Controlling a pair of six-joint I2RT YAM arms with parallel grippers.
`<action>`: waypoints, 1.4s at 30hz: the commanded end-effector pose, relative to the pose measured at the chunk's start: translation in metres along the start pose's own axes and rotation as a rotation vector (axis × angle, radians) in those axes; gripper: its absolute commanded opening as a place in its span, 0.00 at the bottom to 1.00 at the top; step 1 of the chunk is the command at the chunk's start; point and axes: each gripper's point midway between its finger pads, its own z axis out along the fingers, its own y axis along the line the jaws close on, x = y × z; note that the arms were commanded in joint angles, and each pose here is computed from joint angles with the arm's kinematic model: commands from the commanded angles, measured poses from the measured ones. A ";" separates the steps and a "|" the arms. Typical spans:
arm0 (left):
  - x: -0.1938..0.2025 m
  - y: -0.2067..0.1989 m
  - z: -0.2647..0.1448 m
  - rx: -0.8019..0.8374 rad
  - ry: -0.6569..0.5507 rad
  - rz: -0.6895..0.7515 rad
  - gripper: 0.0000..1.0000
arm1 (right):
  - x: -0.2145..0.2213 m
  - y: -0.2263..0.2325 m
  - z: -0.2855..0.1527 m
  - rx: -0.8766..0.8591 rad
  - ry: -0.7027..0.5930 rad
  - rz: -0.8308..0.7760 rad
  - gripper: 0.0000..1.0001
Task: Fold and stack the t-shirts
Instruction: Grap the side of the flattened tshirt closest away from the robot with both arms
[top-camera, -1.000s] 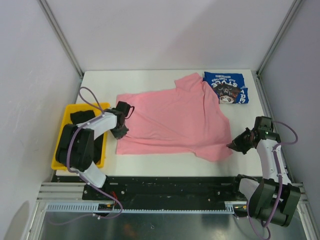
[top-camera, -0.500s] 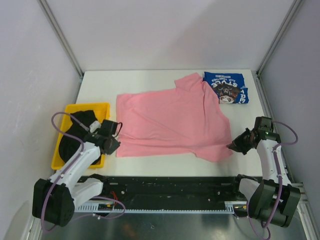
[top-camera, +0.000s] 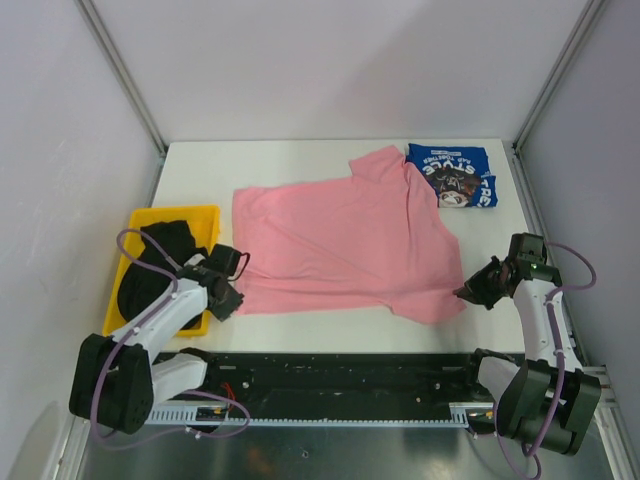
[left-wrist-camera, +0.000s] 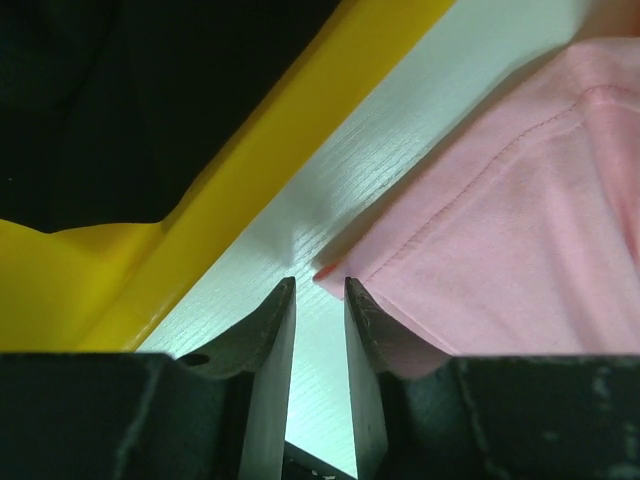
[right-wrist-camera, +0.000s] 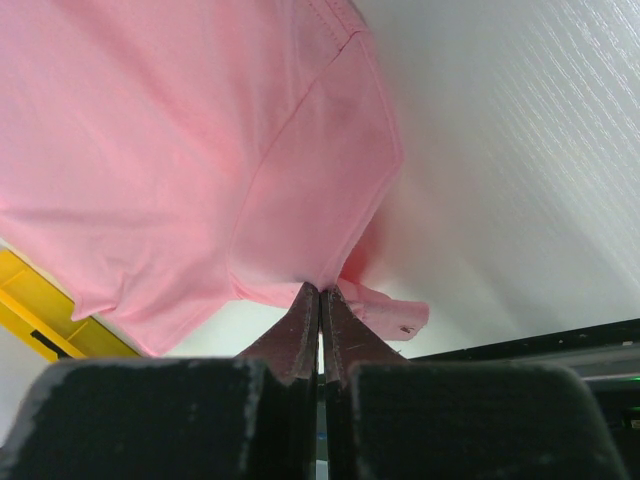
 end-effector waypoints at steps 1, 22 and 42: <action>0.001 -0.007 0.003 0.020 0.005 -0.021 0.31 | -0.007 0.012 -0.010 -0.036 -0.033 -0.022 0.00; 0.002 -0.004 0.005 0.043 -0.023 -0.054 0.01 | 0.006 -0.006 -0.020 0.024 -0.029 -0.036 0.00; -0.004 0.040 -0.041 -0.015 -0.075 -0.251 0.00 | 0.064 -0.039 -0.028 0.104 0.111 0.089 0.00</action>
